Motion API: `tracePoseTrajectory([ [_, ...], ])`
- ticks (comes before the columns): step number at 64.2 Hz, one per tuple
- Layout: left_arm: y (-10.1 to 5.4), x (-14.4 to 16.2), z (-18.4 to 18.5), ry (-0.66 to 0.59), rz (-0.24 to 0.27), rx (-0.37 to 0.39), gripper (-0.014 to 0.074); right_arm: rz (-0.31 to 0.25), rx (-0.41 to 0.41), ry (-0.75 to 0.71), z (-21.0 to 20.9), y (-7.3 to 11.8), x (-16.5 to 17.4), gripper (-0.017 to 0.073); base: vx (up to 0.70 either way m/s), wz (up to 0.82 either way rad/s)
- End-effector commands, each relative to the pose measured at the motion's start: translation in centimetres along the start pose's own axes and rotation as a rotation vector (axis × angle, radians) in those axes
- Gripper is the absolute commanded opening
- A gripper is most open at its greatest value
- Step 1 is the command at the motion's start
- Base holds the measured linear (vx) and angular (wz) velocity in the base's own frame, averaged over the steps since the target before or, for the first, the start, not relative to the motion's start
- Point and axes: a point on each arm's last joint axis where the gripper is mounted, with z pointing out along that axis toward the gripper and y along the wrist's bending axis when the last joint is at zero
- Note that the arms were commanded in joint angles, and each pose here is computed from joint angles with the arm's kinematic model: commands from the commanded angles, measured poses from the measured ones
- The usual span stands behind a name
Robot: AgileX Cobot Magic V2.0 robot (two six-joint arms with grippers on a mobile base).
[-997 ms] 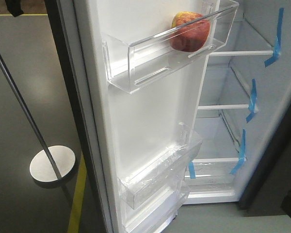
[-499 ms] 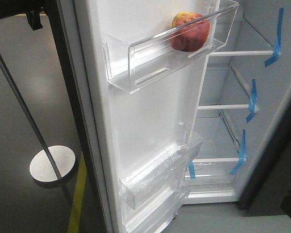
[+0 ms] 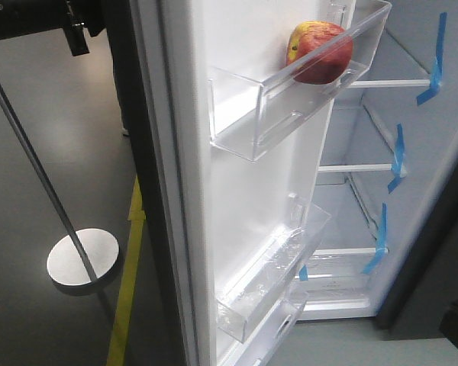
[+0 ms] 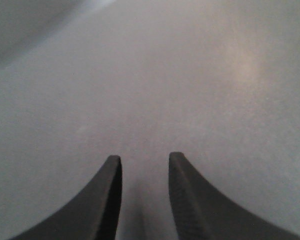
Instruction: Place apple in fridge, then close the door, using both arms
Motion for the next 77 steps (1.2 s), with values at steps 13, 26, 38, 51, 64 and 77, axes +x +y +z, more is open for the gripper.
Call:
tracePoseTrajectory([
  [13,-5.9,4.5,4.7,0.143,0.069,0.238,0.0245,0.041,-0.002,-0.077,-0.1,0.0,-1.2,0.0004,0.00,0.00],
  [26,-5.9,4.4,4.5,0.148,0.078,0.238,0.0245,0.044,0.013,-0.094,-0.1,-0.1,-1.4,0.0009,0.00,0.00],
  [38,-5.2,3.0,3.0,0.095,0.109,0.205,0.0245,0.026,0.132,-0.175,-0.2,-1.3,-2.1,0.0044,0.00,0.00],
  [51,-4.4,1.1,0.9,0.028,0.126,0.163,0.0245,0.036,0.300,-0.252,0.5,-3.7,-3.7,0.0252,0.00,0.00],
  [64,-3.7,-0.7,-1.5,-0.040,0.139,0.124,0.0245,0.043,0.420,-0.284,2.1,-6.7,-7.1,0.0559,0.00,0.00],
  [77,-3.2,-2.1,-3.9,-0.105,0.151,0.080,0.0245,0.039,0.546,-0.329,4.7,-10.5,-11.3,0.0628,0.00,0.00],
])
